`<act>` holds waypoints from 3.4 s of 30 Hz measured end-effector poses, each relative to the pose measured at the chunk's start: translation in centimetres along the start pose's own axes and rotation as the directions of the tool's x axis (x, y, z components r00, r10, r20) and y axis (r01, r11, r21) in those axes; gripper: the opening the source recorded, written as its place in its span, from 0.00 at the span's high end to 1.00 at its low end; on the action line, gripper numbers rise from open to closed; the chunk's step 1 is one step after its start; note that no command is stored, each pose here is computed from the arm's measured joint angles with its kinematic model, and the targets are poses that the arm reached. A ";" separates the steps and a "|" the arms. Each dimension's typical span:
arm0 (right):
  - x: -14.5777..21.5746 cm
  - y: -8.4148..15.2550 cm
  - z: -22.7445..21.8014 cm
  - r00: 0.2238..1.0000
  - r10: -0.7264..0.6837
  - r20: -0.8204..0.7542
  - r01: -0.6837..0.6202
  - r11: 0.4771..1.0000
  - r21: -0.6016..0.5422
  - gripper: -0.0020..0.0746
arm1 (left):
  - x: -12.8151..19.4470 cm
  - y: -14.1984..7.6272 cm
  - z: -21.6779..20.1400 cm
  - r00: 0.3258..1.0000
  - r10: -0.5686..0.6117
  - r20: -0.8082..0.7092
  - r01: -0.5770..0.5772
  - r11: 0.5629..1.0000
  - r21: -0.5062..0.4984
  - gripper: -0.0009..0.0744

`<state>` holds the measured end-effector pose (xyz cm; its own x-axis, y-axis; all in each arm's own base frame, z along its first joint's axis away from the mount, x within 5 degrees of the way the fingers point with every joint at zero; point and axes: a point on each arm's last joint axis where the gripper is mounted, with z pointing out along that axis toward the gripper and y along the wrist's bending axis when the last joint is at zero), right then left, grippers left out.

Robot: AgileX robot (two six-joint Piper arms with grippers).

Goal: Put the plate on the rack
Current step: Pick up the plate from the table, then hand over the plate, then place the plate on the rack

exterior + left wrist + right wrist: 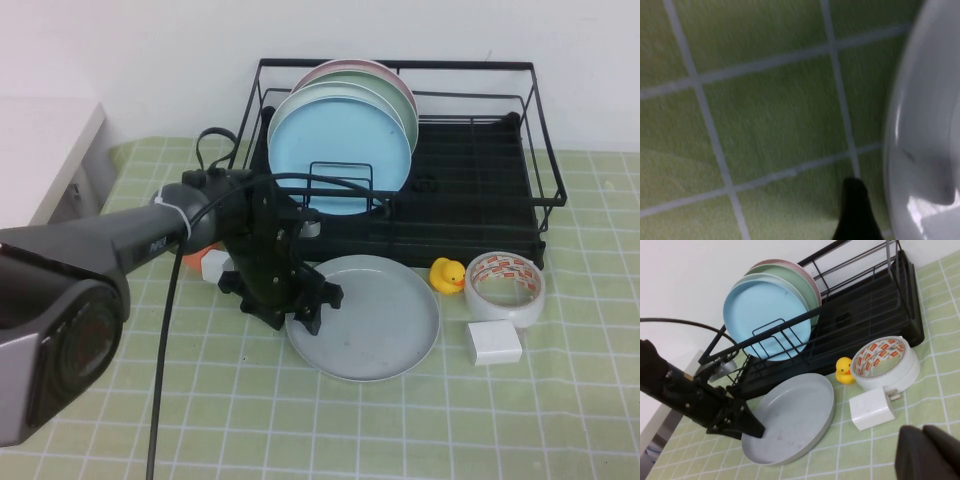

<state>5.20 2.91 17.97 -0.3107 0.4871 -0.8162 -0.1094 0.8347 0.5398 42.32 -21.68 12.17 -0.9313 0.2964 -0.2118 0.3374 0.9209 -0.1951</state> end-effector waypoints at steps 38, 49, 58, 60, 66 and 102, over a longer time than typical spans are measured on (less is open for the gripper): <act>-0.4 1.5 0.1 0.989 0.015 -0.150 -0.026 0.997 -0.074 0.88 | 5.0 -0.3 -13.8 0.949 0.037 0.314 -0.161 0.912 0.378 0.98; -9.0 5.3 5.7 0.912 -0.273 -0.305 0.178 0.936 -0.303 0.34 | 12.1 -2.5 -18.7 0.795 -0.008 0.607 -0.228 0.922 0.312 0.98; -14.4 6.6 14.1 0.863 -0.431 -0.262 0.193 0.762 -0.618 0.29 | 15.1 -2.3 -21.6 0.666 -0.050 0.744 -0.239 0.931 0.277 0.98; -15.1 7.2 16.0 0.854 -0.456 -0.251 0.200 0.733 -0.651 0.29 | 15.2 -2.3 -21.8 0.657 -0.059 0.751 -0.234 0.931 0.278 0.98; -14.3 10.8 20.3 0.812 -0.530 -0.247 0.181 0.629 -0.756 0.28 | 15.1 -2.3 -21.9 0.651 -0.058 0.757 -0.236 0.932 0.274 0.98; -15.5 15.3 34.8 0.592 -0.797 0.121 0.560 0.299 -0.773 0.78 | 21.8 1.6 -25.6 0.624 -0.193 0.757 -0.026 0.963 0.267 0.92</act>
<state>41.20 17.02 31.72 0.0178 -0.3453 -0.9383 -0.9362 0.3237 -0.1369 18.99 -7.26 31.77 -0.5424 -0.1849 -0.8195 0.3856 0.8119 -0.4384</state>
